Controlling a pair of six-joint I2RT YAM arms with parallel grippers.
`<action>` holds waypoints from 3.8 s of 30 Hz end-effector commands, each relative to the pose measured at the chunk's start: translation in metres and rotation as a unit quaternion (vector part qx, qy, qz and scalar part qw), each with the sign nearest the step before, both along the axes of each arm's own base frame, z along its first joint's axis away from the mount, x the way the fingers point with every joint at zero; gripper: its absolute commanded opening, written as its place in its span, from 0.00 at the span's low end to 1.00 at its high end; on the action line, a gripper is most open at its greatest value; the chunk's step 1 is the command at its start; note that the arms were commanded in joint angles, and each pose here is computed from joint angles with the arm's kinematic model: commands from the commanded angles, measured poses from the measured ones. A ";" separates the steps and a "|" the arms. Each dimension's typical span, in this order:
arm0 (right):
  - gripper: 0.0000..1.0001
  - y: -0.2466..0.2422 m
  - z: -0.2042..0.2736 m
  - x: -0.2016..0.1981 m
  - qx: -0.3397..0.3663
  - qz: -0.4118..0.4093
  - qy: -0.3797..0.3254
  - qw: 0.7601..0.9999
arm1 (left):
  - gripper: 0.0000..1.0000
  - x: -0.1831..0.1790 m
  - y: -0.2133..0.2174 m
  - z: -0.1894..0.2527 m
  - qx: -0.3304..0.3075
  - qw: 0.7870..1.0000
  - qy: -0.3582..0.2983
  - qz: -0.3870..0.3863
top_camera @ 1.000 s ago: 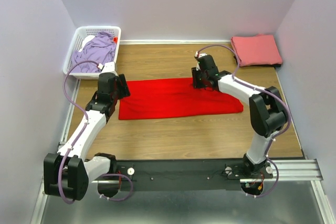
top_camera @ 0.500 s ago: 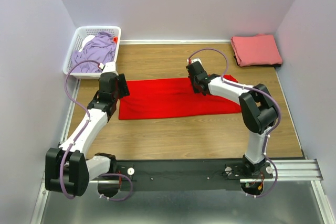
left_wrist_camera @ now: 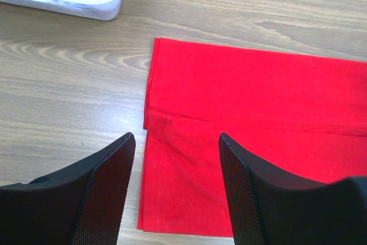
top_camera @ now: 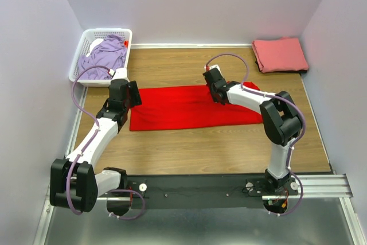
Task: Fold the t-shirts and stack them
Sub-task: Fold the tshirt
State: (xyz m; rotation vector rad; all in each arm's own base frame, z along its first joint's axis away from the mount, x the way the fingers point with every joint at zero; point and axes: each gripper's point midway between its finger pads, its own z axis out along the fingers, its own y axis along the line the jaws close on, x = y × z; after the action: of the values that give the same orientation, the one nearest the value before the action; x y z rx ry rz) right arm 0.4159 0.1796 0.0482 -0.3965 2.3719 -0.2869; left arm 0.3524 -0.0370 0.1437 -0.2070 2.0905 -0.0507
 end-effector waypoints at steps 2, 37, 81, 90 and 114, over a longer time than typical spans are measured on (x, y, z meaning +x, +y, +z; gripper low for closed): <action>0.01 0.005 0.006 0.000 -0.011 0.009 -0.005 1.000 | 0.68 0.004 0.000 0.004 0.004 1.000 -0.010 -0.002; 0.30 -0.002 -0.011 0.010 -0.111 -0.018 -0.013 0.994 | 0.68 0.003 0.000 0.002 0.005 1.000 -0.009 -0.002; 0.31 0.056 0.015 0.041 -0.117 0.032 0.017 0.992 | 0.67 0.004 -0.008 -0.008 -0.001 1.000 0.006 -0.024; 0.44 0.041 0.061 0.040 0.063 -0.001 0.007 0.998 | 0.67 0.009 -0.047 -0.008 -0.038 0.996 0.012 -0.085; 0.33 -0.051 0.015 0.037 0.502 -0.196 0.052 0.841 | 0.65 0.057 -0.334 -0.015 -0.246 0.904 0.106 -0.335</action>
State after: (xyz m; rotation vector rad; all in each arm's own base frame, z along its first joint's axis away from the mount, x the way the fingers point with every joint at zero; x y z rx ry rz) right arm 0.4436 0.1231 0.0638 0.5237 2.3667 0.7226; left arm 0.4110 -0.3465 0.1405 0.2176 2.1997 -0.9244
